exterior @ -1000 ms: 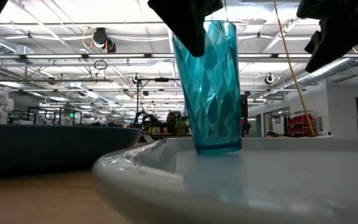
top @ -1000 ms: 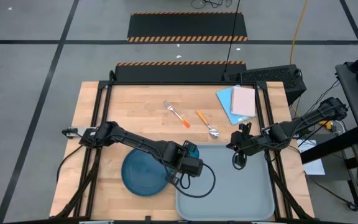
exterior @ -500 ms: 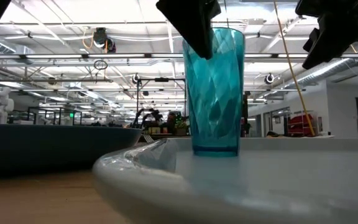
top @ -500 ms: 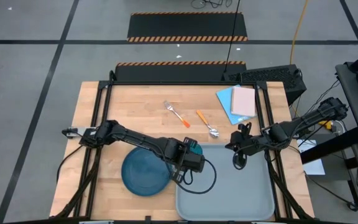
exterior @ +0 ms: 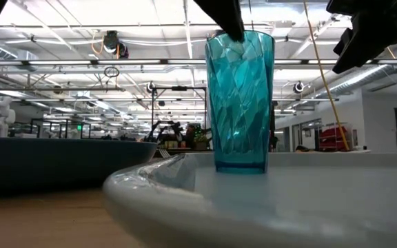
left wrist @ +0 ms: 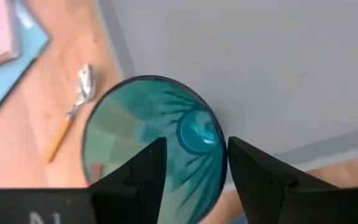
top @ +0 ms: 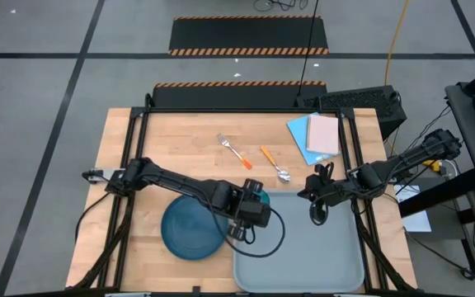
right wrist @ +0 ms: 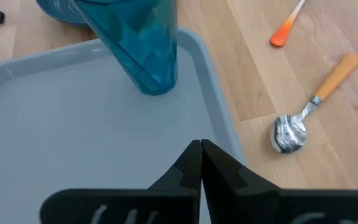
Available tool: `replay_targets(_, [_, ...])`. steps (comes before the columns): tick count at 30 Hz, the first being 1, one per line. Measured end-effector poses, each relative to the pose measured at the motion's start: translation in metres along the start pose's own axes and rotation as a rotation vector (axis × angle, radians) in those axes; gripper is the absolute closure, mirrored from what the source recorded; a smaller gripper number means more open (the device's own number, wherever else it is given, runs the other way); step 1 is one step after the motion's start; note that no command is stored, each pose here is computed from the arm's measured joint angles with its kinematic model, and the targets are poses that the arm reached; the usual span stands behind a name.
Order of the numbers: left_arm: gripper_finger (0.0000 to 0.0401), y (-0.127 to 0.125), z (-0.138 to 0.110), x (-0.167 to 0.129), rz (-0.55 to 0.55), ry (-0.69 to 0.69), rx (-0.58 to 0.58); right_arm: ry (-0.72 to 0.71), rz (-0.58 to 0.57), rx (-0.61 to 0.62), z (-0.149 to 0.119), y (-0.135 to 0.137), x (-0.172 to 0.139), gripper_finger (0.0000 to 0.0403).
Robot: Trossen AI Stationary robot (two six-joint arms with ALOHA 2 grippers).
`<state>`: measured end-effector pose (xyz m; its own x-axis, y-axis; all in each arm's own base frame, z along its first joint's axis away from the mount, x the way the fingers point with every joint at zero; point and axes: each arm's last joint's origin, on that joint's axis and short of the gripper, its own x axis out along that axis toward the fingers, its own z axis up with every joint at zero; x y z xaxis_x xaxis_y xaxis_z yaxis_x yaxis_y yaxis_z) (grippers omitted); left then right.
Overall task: Pick and place plate/cup/fork/spoon on tray
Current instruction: Put the blue plate on the center of the gray tray
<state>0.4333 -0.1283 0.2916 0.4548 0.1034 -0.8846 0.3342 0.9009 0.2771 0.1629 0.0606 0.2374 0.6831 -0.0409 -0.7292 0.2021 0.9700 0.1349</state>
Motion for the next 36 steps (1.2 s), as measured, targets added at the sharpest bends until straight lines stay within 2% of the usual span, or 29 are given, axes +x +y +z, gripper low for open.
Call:
replay_targets(9, [0.0226, -0.007, 0.001, -0.035, 0.062, -0.070, -0.099, -0.026, -0.042, -0.018, 0.001, -0.001, 0.000, 0.0403])
replay_targets(15, [0.0226, -0.031, 0.003, -0.047, 0.125, -0.090, -0.138, -0.056, -0.029, -0.002, 0.004, 0.000, 0.000, 0.0403])
replay_targets(21, [0.0226, -0.070, 0.003, -0.058, 0.117, -0.114, -0.178, -0.086, -0.010, 0.001, 0.007, 0.004, 0.003, 0.0403])
replay_targets(25, [0.0226, -0.096, 0.001, -0.076, 0.154, -0.163, -0.199, -0.066, -0.022, -0.034, 0.007, 0.006, 0.010, 0.0403])
replay_targets(28, [0.0226, -0.108, -0.001, -0.086, 0.182, -0.205, -0.239, -0.044, -0.032, -0.049, 0.006, 0.009, 0.016, 0.0403])
replay_targets(36, [0.0226, -0.132, 0.000, -0.090, 0.125, -0.258, -0.409, 0.040, 0.027, -0.032, 0.001, 0.017, 0.028, 0.0403])
